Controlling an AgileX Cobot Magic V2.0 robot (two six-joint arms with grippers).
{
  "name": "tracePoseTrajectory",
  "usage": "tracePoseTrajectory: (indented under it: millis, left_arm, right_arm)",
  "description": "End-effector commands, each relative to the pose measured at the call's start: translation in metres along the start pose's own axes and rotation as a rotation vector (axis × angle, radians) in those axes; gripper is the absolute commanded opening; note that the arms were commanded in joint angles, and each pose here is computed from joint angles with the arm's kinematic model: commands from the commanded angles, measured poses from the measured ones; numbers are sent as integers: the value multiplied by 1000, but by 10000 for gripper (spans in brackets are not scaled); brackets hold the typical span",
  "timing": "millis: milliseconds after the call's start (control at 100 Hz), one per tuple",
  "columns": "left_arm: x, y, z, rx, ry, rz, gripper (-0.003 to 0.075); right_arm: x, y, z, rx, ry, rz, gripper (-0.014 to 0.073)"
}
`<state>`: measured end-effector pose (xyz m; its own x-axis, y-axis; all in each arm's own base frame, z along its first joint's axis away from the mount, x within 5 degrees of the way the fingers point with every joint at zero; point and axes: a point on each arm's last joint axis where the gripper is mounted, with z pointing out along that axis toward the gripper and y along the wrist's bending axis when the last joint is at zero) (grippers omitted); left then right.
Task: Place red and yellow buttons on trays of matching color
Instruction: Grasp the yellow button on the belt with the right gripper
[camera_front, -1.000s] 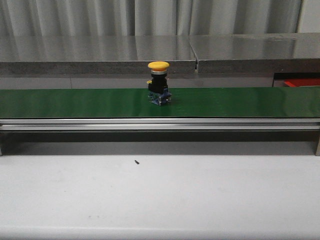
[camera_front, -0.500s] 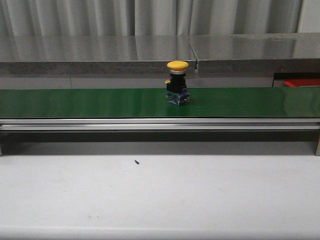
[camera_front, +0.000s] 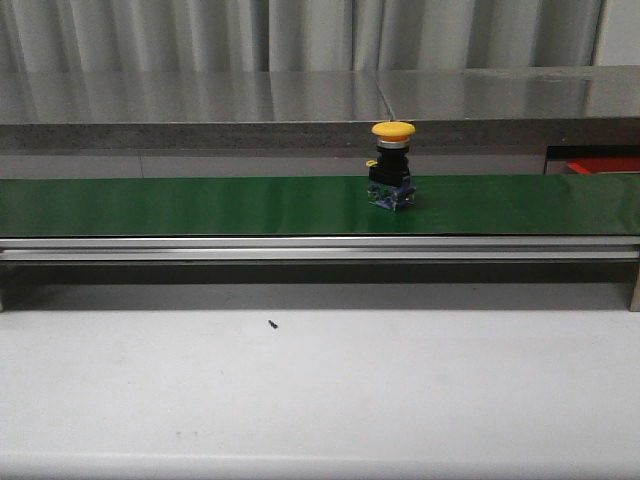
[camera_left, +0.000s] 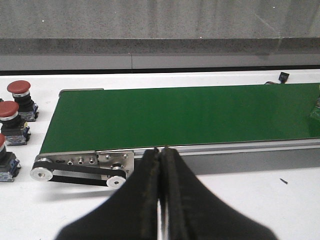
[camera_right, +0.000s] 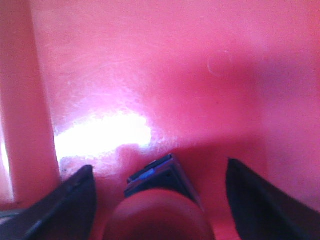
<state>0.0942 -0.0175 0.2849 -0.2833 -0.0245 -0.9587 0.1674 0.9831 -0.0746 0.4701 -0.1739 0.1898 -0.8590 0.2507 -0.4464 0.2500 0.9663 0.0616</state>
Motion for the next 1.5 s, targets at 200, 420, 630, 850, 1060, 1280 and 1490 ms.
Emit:
tracePoseTrajectory:
  millis: [200,420,630,850,1060,1280,1490]
  left_arm:
    - [-16,-1,-3,0,-106,-10,-19]
    - [-16,-1,-3,0,-106,-10,-19]
    - [-16,-1,-3,0,-106,-10,-19]
    - [-16,-1,-3,0,-106,-10,-19]
    - [-16,-1,-3,0,-106,-10,-19]
    - [-16,-1,-3,0,-106,-10,-19]
    - [-16,-1,-3,0,-106,-10,-19]
  right_arm:
    - [-24,11,-118,11,-193,-90,587]
    - [-3,28,-161,-82,-185,-137,583]
    - [41,44,-195,-99,-195,-204,583]
    - [86,66,-207,-115,-200,-255,583]
    - [112,104,-194,-177,-153,-355,583]
    - [109,146,-180,-213,-252,-468,583]
    - [108,174,-157,-248,-227,-523,583]
